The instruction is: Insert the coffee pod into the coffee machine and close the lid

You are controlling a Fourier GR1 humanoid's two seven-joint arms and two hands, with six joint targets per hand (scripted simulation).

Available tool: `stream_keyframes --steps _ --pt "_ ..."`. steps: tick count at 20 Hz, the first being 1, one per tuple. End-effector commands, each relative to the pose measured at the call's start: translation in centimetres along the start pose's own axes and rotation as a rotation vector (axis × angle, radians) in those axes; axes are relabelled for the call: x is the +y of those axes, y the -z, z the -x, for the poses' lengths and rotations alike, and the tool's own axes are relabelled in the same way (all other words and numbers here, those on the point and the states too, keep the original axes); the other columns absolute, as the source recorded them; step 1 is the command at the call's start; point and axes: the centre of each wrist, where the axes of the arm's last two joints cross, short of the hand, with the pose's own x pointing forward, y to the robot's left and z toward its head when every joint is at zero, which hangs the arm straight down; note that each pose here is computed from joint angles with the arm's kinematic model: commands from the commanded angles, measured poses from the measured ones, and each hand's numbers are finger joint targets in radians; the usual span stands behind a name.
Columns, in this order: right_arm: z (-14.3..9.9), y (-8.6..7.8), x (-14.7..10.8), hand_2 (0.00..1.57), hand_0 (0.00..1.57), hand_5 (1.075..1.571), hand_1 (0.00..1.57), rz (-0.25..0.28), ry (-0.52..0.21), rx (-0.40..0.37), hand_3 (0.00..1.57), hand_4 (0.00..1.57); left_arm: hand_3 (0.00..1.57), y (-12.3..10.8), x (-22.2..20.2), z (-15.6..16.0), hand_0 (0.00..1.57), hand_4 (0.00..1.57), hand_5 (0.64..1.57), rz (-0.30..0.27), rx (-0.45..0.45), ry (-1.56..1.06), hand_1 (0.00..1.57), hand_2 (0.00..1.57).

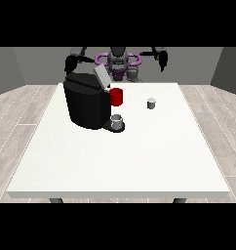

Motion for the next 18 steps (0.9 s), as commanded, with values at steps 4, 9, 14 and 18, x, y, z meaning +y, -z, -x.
stream_keyframes --steps 4,9,14,18 --pt "-2.2 1.3 1.3 0.00 0.00 1.571 0.00 0.021 0.036 -0.052 0.00 0.17 0.00 1.8 1.9 -0.5 0.00 0.00 1.571 0.004 -0.008 0.202 0.00 0.00" --pt "-2.4 2.3 2.6 0.00 0.00 1.571 0.00 -0.032 0.054 -0.104 0.00 0.17 0.00 5.7 4.7 -2.2 0.00 0.00 1.571 0.008 0.063 0.200 0.00 0.00" --pt "-3.2 2.2 2.2 0.00 0.00 1.571 0.00 -0.084 0.036 -0.125 0.00 0.23 0.00 7.4 7.9 -2.1 0.00 0.00 1.571 -0.001 0.147 0.241 0.00 0.00" --pt "-3.2 2.6 3.1 0.00 0.00 1.571 0.00 -0.087 0.054 -0.102 0.00 0.26 0.00 8.9 7.7 -1.2 0.00 0.00 1.571 0.007 0.193 0.241 0.00 0.00"
